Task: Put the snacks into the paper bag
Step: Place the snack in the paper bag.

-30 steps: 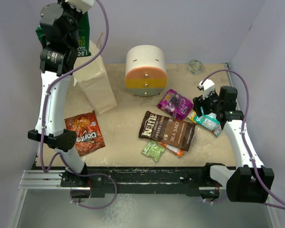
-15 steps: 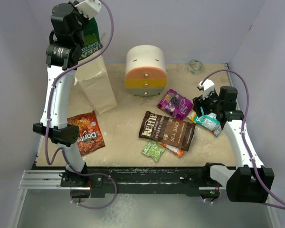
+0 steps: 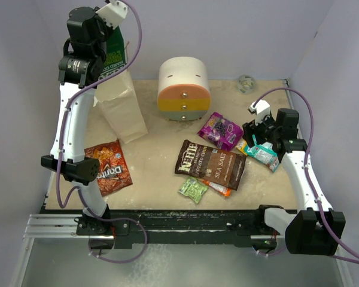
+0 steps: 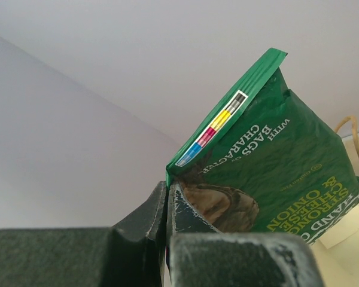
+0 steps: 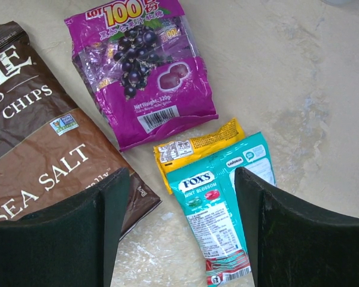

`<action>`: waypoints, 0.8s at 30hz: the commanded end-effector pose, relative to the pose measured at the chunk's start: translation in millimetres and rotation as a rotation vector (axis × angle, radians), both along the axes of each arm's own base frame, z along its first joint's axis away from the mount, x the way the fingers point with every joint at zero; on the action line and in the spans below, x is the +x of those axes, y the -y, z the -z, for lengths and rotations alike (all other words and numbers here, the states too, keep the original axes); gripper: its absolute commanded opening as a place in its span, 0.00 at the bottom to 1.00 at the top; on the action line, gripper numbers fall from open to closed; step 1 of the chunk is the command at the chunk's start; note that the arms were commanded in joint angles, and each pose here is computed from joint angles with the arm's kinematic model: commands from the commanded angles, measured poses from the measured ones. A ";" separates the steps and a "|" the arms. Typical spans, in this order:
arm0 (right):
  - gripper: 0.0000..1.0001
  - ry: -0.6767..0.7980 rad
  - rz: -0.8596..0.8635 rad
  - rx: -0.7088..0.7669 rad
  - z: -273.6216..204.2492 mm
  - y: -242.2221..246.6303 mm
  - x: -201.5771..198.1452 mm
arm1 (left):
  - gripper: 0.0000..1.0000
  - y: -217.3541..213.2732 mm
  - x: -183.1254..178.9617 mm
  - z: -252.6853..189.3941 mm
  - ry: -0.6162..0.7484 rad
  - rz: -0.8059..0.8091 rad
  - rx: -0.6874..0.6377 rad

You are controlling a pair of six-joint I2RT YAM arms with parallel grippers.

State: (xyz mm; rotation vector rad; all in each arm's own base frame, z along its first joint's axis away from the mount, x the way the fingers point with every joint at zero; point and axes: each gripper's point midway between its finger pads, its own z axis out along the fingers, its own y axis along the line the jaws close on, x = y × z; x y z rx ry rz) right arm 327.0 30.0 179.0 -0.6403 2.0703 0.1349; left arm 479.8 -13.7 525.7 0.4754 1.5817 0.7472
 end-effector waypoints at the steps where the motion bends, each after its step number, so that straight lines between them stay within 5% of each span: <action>1: 0.73 0.046 -0.027 0.007 -15.7 -3.9 -1.4 | 0.00 -9.1 -20.9 -37.4 0.122 -0.030 -0.044; 10: 0.74 0.034 -0.035 0.011 -13.9 -5.4 -2.0 | 0.00 -7.0 -20.0 -58.2 0.212 -0.010 -0.021; 15: 0.75 0.036 -0.038 0.013 -14.4 -6.0 -1.9 | 0.00 -6.9 -12.7 -32.3 0.097 -0.007 0.082; 24: 0.76 0.031 -0.040 0.014 -13.3 -6.2 -1.7 | 0.00 38.5 -18.5 -3.9 -0.031 0.279 0.081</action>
